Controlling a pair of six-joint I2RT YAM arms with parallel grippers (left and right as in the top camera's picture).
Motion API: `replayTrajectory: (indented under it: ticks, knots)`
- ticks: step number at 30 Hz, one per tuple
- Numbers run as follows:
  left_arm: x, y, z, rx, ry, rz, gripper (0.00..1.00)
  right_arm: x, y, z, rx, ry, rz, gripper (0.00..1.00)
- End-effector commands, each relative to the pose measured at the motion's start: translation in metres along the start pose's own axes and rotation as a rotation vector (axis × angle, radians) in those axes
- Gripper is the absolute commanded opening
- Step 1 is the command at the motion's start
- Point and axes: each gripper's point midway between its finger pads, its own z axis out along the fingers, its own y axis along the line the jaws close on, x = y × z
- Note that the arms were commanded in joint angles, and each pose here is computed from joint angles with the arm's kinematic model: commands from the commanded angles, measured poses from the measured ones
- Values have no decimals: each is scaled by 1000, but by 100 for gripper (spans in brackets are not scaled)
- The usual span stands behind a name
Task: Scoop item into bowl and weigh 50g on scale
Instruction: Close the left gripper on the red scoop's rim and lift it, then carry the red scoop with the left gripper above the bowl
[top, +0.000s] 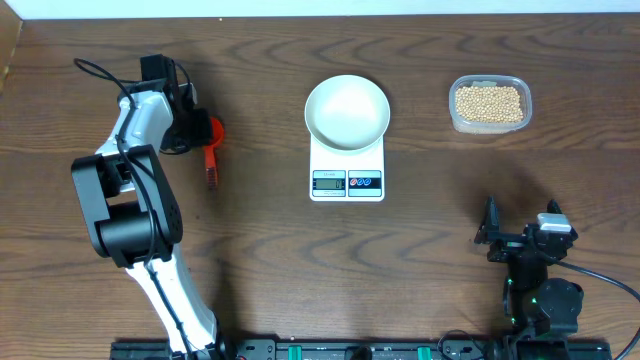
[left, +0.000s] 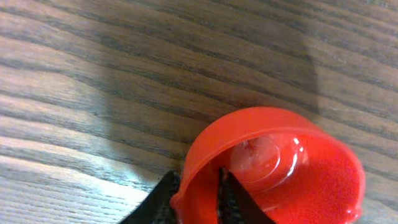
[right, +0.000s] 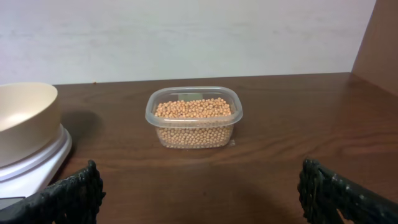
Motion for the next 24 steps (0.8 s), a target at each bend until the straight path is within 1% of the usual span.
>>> replayTrajectory:
  ticks: [1, 2, 4, 10, 13, 15, 19, 24]
  knots:
    - [4, -1, 5, 12, 16, -5, 19, 1, 0, 0, 0, 2, -5, 99]
    - [4, -1, 5, 11, 16, -4, 13, 1, 0, 0, 0, 2, -5, 99]
    - [4, -1, 5, 11, 16, -4, 8, 1, 1, 0, 0, 2, -5, 99]
    - [-3, -1, 0, 12, -4, -3, 8, 1, 0, 0, 0, 2, -5, 99]
    - [-12, -3, -8, 13, -34, -2, 7, 1, 0, 0, 0, 2, -5, 99]
    - [-21, -3, -15, 15, -65, -28, 7, 1, 0, 0, 0, 2, -5, 99]
    - [-44, -4, -35, 30, -162, -148, 7, 1, 0, 0, 0, 2, -5, 99]
    - [-73, -8, -68, 85, -302, -356, 7, 1, 0, 0, 0, 2, -5, 99]
